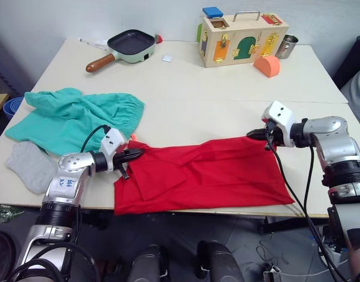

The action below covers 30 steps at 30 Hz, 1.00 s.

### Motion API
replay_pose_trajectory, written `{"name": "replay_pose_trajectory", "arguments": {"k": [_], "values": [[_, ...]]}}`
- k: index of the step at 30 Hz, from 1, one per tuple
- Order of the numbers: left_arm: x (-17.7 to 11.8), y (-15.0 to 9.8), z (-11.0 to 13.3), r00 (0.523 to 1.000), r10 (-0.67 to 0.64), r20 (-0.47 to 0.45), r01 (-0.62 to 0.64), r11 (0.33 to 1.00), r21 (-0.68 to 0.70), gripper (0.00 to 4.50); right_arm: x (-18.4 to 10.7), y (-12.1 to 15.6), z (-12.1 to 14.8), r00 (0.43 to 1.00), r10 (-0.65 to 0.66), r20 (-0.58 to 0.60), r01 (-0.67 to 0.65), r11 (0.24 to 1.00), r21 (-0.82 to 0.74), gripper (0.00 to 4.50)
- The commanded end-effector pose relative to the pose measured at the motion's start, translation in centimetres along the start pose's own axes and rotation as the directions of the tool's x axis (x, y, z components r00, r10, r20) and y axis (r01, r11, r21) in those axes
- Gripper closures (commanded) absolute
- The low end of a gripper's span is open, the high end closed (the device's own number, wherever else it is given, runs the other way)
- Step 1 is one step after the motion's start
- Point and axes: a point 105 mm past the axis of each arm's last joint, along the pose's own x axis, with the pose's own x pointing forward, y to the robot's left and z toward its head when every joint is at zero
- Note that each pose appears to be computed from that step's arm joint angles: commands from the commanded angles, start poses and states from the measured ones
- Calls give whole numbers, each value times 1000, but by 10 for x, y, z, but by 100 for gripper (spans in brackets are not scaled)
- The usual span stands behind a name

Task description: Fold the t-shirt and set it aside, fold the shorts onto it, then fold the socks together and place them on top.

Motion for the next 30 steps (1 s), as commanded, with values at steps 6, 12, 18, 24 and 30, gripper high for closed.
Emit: {"name": "replay_pose_trajectory", "arguments": {"k": [6,12,18,24,30], "values": [[-3,12,0,994,105,-6,-105,994,-32,450,17,49,46,948,91,304,-62,993,-103,447],[-2,7,11,994,106,36,-102,990,-94,450,50,67,43,929,-91,359,100,995,-7,447],[-1,5,6,991,133,13,-131,983,-131,450,58,73,20,938,-176,300,173,984,37,447],[-1,4,-4,984,178,-24,-179,968,-175,450,33,49,-8,920,-324,223,315,946,73,447],[-1,9,-13,965,259,-34,-258,926,-275,450,-2,10,-51,857,-502,113,490,863,119,447]]}}
